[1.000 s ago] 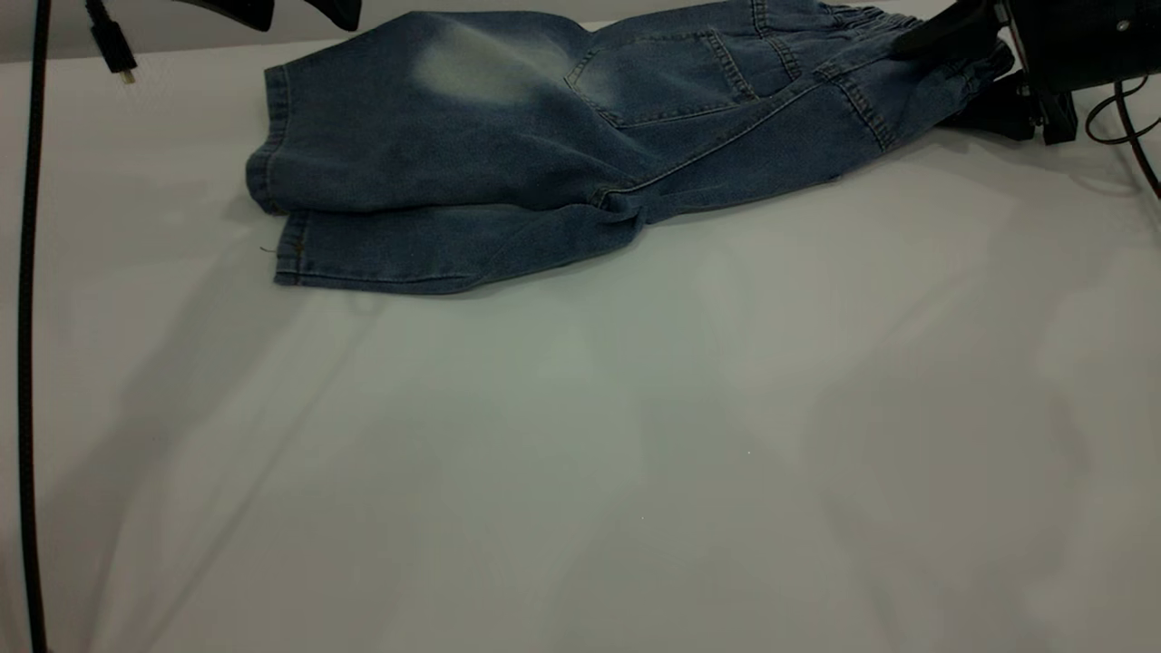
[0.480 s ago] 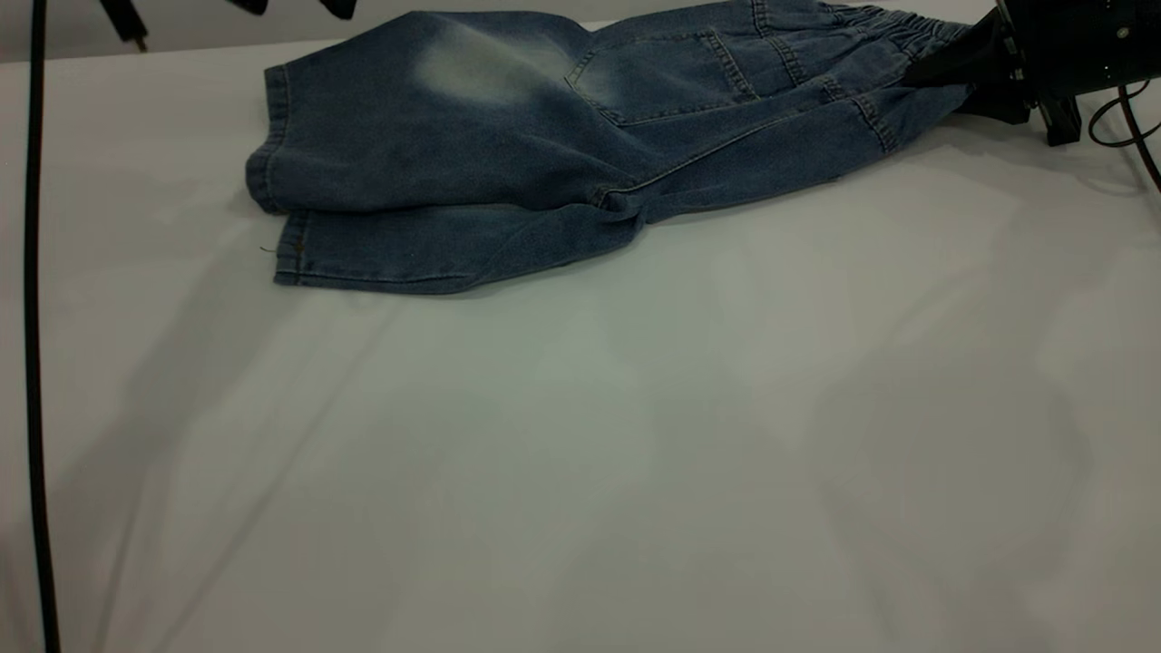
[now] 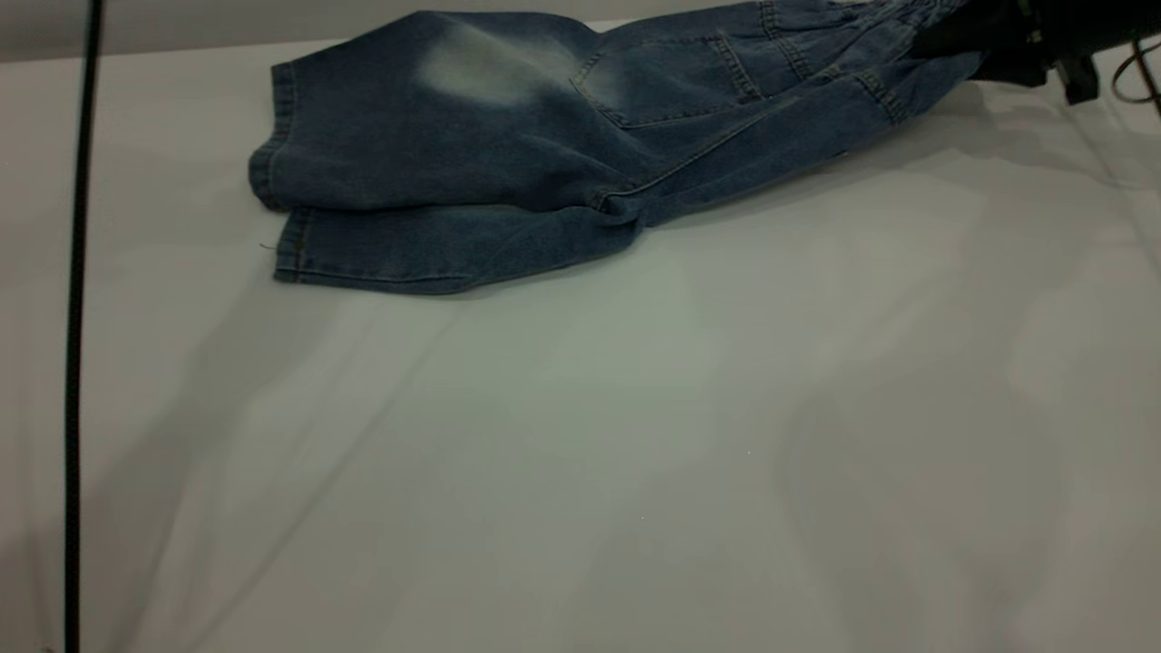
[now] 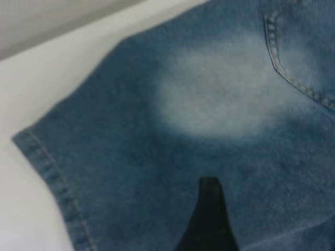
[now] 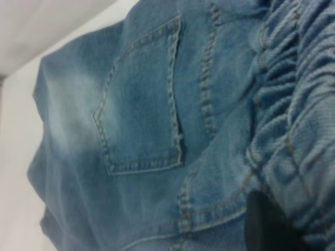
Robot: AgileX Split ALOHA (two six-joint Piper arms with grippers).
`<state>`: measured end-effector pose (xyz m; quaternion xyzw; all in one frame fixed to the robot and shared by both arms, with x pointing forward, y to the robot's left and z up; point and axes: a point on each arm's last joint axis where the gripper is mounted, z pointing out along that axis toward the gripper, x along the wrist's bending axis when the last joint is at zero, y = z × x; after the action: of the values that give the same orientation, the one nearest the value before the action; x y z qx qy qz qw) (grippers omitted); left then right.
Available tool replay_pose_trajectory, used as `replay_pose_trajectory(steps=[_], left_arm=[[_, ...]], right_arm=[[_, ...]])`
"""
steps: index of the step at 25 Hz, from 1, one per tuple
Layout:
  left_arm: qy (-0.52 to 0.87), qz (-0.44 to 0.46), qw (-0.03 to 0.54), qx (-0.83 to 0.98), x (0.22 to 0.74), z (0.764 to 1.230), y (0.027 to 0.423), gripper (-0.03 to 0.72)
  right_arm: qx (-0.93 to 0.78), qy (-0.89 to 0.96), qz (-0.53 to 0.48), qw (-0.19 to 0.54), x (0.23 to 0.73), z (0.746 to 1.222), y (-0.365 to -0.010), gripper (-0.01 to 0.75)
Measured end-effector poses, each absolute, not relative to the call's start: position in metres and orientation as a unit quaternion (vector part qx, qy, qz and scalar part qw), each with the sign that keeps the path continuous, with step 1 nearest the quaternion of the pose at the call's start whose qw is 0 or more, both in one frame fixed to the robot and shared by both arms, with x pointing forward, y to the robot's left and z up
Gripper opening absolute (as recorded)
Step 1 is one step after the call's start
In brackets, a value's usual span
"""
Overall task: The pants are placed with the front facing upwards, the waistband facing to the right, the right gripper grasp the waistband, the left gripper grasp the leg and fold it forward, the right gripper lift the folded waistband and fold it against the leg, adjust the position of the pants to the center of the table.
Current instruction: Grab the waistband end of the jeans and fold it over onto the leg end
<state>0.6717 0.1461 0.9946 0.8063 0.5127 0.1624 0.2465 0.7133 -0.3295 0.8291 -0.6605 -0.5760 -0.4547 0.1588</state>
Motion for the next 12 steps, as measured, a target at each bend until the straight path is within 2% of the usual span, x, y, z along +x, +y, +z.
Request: replay_pose_trajectory(steps=[12], left_arm=[[0.455,0.104,0.197,0.862,0.715,0.916,0.059,0.514]], right_arm=[[-0.657,-0.603,-0.428,0.148,0.712,0.844,-0.327,0.112]])
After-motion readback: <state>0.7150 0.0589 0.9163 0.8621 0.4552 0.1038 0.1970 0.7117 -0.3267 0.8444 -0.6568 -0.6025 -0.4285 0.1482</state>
